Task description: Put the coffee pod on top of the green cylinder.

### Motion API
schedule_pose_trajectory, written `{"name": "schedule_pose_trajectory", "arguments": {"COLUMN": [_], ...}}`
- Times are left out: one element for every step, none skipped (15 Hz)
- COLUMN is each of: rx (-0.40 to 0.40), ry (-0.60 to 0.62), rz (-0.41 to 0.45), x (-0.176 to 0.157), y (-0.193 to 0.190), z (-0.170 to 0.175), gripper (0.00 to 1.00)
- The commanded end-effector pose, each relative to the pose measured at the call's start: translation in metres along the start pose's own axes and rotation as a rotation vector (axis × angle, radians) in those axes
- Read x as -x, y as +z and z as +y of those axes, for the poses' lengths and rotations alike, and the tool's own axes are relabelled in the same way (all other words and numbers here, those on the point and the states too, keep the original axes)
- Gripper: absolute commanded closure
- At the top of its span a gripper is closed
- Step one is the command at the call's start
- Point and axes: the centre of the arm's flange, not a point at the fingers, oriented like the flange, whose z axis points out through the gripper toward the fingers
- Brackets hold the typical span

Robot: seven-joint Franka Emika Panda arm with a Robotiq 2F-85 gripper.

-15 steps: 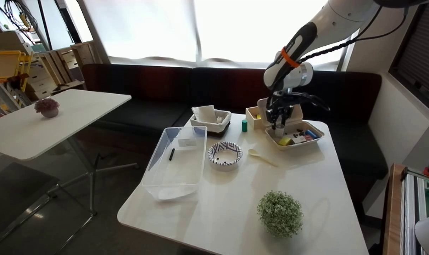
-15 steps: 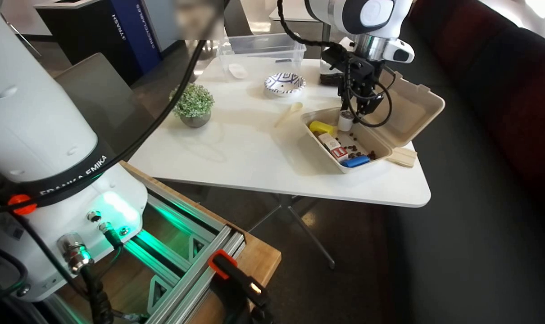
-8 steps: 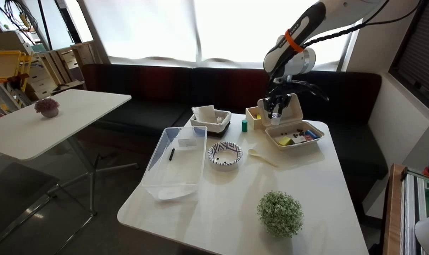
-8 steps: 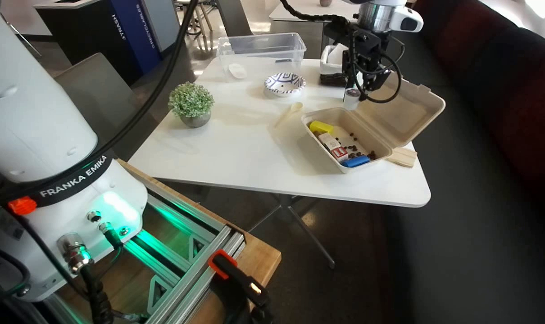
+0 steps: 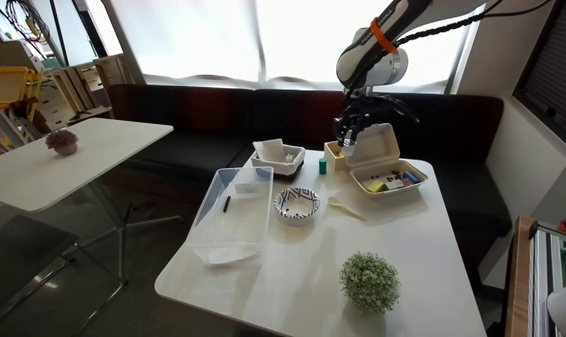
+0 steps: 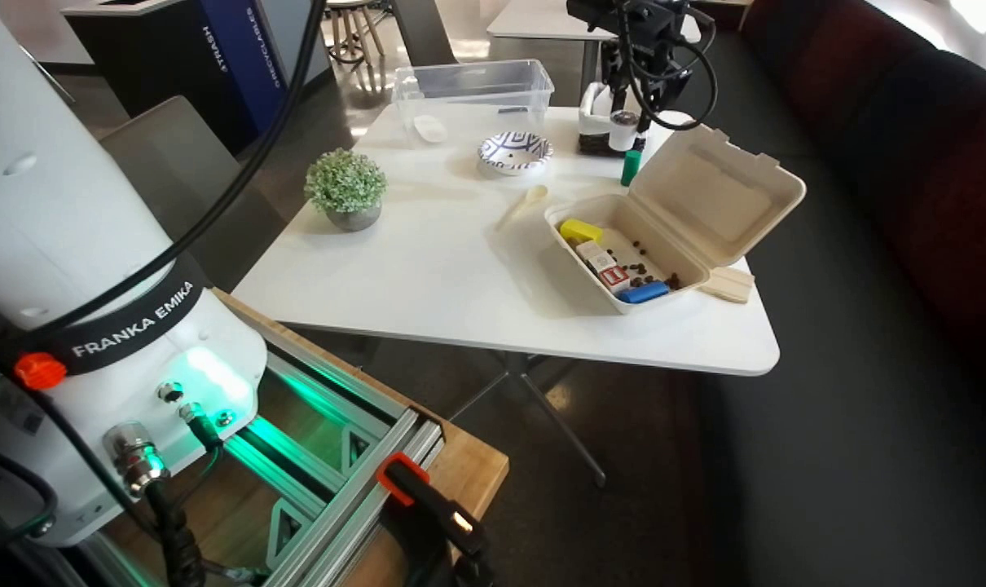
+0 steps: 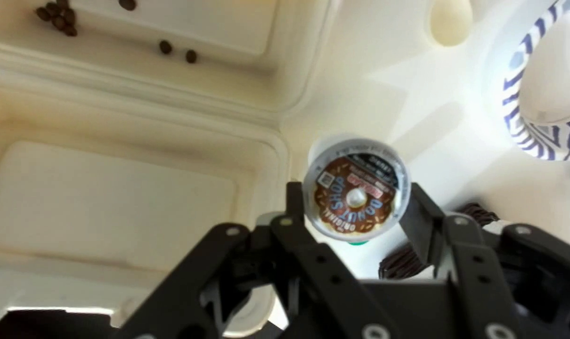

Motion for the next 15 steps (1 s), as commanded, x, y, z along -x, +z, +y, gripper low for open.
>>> {"name": "schedule_pose_trajectory", "arguments": {"rx": [-0.024, -0.005, -0.006, -0.006, -0.006, -0.006, -0.006, -0.006, -0.006, -0.006, -0.003, -0.004, -0.003, -0.002, 0.002], "ry": [-0.005, -0.017, -0.02, -0.022, -0.023, -0.022, -0.021, -0.021, -0.021, -0.021, -0.021, -0.019, -0.016, -0.017, -0.022], "rz": [-0.004, 0.009, 0.015, 0.018, 0.019, 0.02, 0.02, 0.02, 0.019, 0.019, 0.021, 0.021, 0.023, 0.026, 0.033], "x": [-0.002, -0.003, -0.004, -0.005, -0.005, -0.005, -0.005, -0.005, -0.005, -0.005, -0.01, -0.016, -0.02, -0.025, -0.029], "y": [-0.015, -0.006, -0.009, -0.011, -0.012, -0.013, -0.013, -0.013, -0.013, -0.013, -0.013, -0.013, -0.013, -0.014, -0.014], "z": [-0.022, -0.014, -0.018, -0.02, -0.021, -0.021, -0.02, -0.02, -0.02, -0.02, -0.018, -0.015, -0.011, -0.008, -0.005], "gripper": [0.72, 0.47, 0.47, 0.47, 0.47, 0.47, 0.47, 0.47, 0.47, 0.72, 0.72, 0.72, 0.72, 0.72, 0.72]}}
